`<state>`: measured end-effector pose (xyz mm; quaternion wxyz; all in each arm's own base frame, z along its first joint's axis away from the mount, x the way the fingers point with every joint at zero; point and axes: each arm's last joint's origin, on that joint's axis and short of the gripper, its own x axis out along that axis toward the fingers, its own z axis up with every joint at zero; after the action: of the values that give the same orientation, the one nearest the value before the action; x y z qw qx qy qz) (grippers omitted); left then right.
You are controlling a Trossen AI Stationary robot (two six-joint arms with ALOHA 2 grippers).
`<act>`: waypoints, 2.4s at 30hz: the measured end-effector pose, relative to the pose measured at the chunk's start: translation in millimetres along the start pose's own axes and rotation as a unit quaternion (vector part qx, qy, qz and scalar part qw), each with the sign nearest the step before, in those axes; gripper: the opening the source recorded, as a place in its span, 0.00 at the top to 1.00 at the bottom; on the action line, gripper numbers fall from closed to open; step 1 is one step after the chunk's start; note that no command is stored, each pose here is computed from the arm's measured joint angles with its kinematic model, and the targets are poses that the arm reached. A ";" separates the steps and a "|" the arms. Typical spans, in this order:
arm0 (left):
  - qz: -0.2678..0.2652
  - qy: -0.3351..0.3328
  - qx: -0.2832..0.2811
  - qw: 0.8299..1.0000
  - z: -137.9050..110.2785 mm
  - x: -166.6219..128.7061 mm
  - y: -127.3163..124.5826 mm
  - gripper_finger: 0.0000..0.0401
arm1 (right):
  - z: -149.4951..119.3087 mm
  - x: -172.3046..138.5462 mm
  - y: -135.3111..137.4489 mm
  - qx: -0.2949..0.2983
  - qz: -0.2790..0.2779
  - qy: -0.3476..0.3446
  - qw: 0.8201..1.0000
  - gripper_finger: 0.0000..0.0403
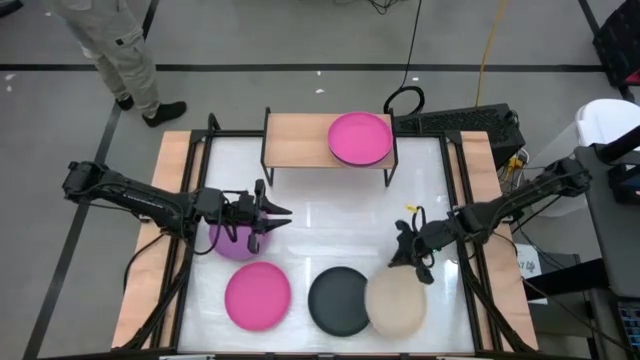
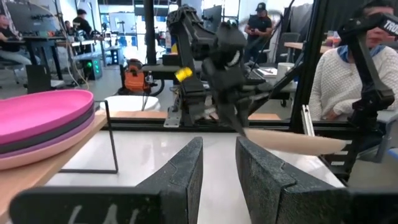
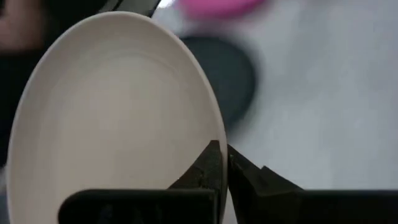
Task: Place and stack plates onto a shelf
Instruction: Put the light gray plate on the shelf
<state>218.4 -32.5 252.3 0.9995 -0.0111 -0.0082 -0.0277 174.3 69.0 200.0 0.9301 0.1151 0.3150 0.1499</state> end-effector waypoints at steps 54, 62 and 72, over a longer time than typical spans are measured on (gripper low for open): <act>0.112 -0.011 0.063 0.992 34.8 -52.4 12.0 0.75 | 190.2 -23.9 -213.9 0.068 -0.275 -0.306 0.909 1.00; 0.114 -0.036 0.067 0.991 39.1 -50.2 11.7 0.75 | 183.2 -22.8 -249.1 0.075 -0.297 -0.344 0.888 1.00; 0.117 -0.047 0.063 0.990 40.6 -48.5 12.5 0.75 | 182.3 -28.2 -303.7 0.142 -0.285 -0.364 0.875 1.00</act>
<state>170.1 -16.4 291.7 0.9931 0.0500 -0.0553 0.0908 328.7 -244.7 263.1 0.9550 0.1980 -0.0083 -0.2207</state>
